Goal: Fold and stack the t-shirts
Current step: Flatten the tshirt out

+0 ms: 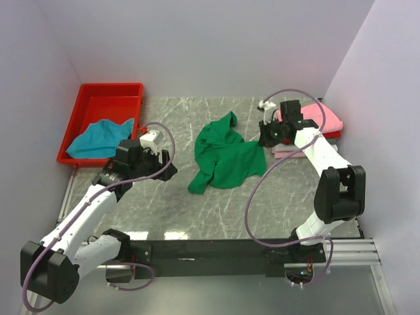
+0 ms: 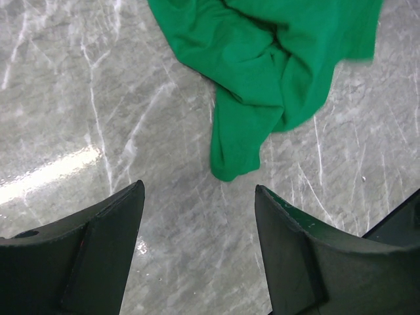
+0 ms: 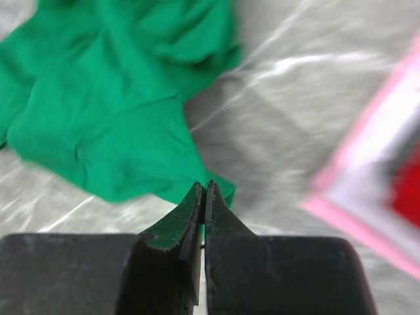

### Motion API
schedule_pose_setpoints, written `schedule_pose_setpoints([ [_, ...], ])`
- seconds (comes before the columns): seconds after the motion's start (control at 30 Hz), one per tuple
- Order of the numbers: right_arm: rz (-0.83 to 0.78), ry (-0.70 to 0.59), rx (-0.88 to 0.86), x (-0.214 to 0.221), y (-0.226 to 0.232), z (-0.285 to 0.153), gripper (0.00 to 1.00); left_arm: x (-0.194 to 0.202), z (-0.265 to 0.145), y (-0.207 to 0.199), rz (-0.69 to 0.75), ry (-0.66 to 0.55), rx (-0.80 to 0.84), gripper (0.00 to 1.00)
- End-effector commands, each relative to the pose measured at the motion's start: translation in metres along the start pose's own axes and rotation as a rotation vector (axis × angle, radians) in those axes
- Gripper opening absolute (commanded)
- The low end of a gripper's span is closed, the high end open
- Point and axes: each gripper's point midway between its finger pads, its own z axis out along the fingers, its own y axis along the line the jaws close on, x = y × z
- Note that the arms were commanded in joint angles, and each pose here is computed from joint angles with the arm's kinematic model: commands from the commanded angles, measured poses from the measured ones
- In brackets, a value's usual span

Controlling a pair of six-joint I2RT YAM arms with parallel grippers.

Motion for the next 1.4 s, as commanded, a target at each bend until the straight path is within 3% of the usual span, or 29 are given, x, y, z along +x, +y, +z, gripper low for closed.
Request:
schedule_pose_setpoints([
  [0.0,-0.046,-0.120,0.219,-0.050,-0.041,-0.033,0.00,-0.021,0.001,-0.014,0.004,-0.055,0.070,0.73],
  [0.13,-0.055,-0.173,0.286,-0.077,-0.055,-0.042,0.00,-0.009,0.015,-0.018,-0.068,0.003,0.074,0.74],
  [0.33,-0.056,-0.196,0.330,-0.094,-0.067,-0.045,0.00,0.024,0.056,-0.058,-0.075,0.143,0.033,0.77],
  [0.53,-0.068,-0.221,0.363,-0.103,-0.071,-0.054,0.00,0.045,0.101,-0.074,-0.005,0.207,-0.083,0.78],
  [0.8,-0.076,-0.235,0.334,-0.109,-0.065,-0.058,0.00,0.053,0.134,-0.054,0.096,0.244,-0.302,0.73],
  [0.9,-0.084,-0.248,0.319,-0.115,-0.060,-0.064,0.00,0.061,0.139,-0.051,0.102,0.272,-0.311,0.53],
  [0.93,-0.085,-0.255,0.315,-0.118,-0.058,-0.068,0.00,0.062,0.139,-0.051,0.102,0.273,-0.308,0.27],
  [0.97,-0.090,-0.263,0.312,-0.121,-0.056,-0.072,0.00,0.061,0.138,-0.052,0.094,0.268,-0.310,0.11],
  [1.0,-0.097,-0.270,0.311,-0.124,-0.054,-0.075,0.00,0.060,0.136,-0.051,0.087,0.259,-0.315,0.01],
  [1.2,-0.166,-0.357,0.306,-0.166,-0.031,-0.121,0.00,0.022,0.090,-0.078,0.038,0.145,-0.186,0.00],
  [1.37,-0.273,-0.468,0.316,-0.211,0.001,-0.174,0.00,-0.028,0.004,-0.150,0.014,-0.017,0.223,0.00],
])
